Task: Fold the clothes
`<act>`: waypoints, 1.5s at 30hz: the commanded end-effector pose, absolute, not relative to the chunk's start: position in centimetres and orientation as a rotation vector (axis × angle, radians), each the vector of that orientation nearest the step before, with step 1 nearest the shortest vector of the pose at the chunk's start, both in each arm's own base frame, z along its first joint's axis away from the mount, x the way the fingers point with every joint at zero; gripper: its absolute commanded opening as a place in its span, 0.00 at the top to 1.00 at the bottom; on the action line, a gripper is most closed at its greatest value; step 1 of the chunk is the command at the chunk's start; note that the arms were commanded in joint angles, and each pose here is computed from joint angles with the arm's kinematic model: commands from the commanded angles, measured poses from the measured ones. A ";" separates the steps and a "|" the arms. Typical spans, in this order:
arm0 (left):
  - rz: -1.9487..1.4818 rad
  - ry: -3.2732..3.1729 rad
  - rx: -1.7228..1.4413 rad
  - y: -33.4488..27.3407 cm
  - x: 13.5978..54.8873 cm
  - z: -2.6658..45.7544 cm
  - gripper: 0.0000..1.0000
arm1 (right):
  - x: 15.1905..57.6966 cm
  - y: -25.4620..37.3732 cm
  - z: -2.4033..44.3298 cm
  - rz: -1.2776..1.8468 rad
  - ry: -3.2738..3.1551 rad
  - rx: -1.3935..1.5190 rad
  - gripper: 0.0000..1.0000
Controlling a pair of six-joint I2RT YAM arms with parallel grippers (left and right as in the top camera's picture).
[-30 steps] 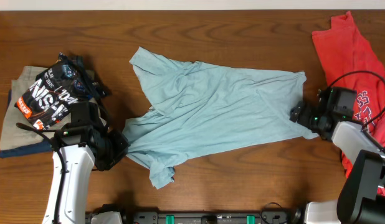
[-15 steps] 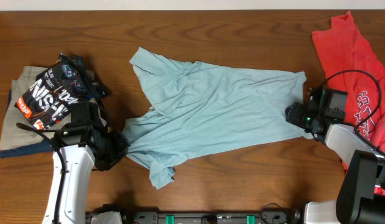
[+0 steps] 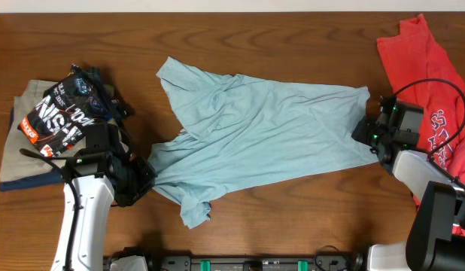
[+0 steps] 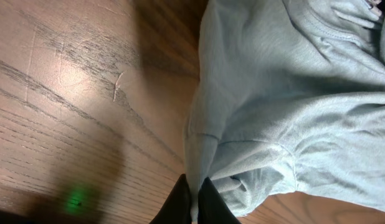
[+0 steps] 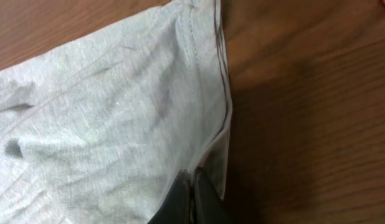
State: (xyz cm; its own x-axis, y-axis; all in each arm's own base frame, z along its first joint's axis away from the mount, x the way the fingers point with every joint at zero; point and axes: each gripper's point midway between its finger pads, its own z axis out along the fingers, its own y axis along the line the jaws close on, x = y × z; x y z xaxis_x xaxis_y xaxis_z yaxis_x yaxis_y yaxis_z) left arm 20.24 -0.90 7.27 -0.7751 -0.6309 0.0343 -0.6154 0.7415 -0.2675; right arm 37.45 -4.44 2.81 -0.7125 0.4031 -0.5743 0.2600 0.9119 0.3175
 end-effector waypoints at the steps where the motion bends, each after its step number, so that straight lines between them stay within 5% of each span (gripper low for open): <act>1: -0.390 2.873 -1.007 -0.6 20.5 7.5 0.94 | 37.9 -4.3 2.9 0.287 2.378 0.482 0.99; 9: -0.391 2.869 -1.005 -0.5 20.6 7.5 0.94 | 43.4 -7.9 10.2 0.274 1.977 0.594 0.99; 10: -0.391 2.869 -1.005 -0.5 20.6 7.5 0.94 | 43.8 -8.2 10.9 0.275 1.952 0.596 0.82; 11: -0.391 2.869 -1.005 -0.5 20.6 7.5 0.94 | 43.9 -8.3 11.2 0.273 1.946 0.596 0.50; 12: -0.391 2.868 -1.005 -0.5 20.6 7.5 0.94 | 43.9 -8.3 11.0 0.274 1.955 0.599 0.36; 15: -0.393 2.856 -0.998 -0.5 20.9 7.5 0.94 | 42.6 -7.8 8.7 0.279 2.063 0.629 0.04; 16: -0.393 2.852 -0.996 -0.5 21.0 7.6 0.94 | 41.8 -7.6 7.6 0.270 2.119 0.636 0.01; 26: -0.394 2.843 -0.991 -0.4 21.3 7.6 0.94 | 32.9 -8.1 0.1 0.036 2.562 0.757 0.02; 34: -0.394 2.843 -0.990 -0.4 21.3 7.6 0.94 | 31.4 -8.2 -0.7 -0.001 2.615 0.781 0.11; 45: -0.394 2.843 -0.990 -0.4 21.3 7.6 0.94 | 29.8 -8.2 0.1 -0.010 2.662 0.813 0.09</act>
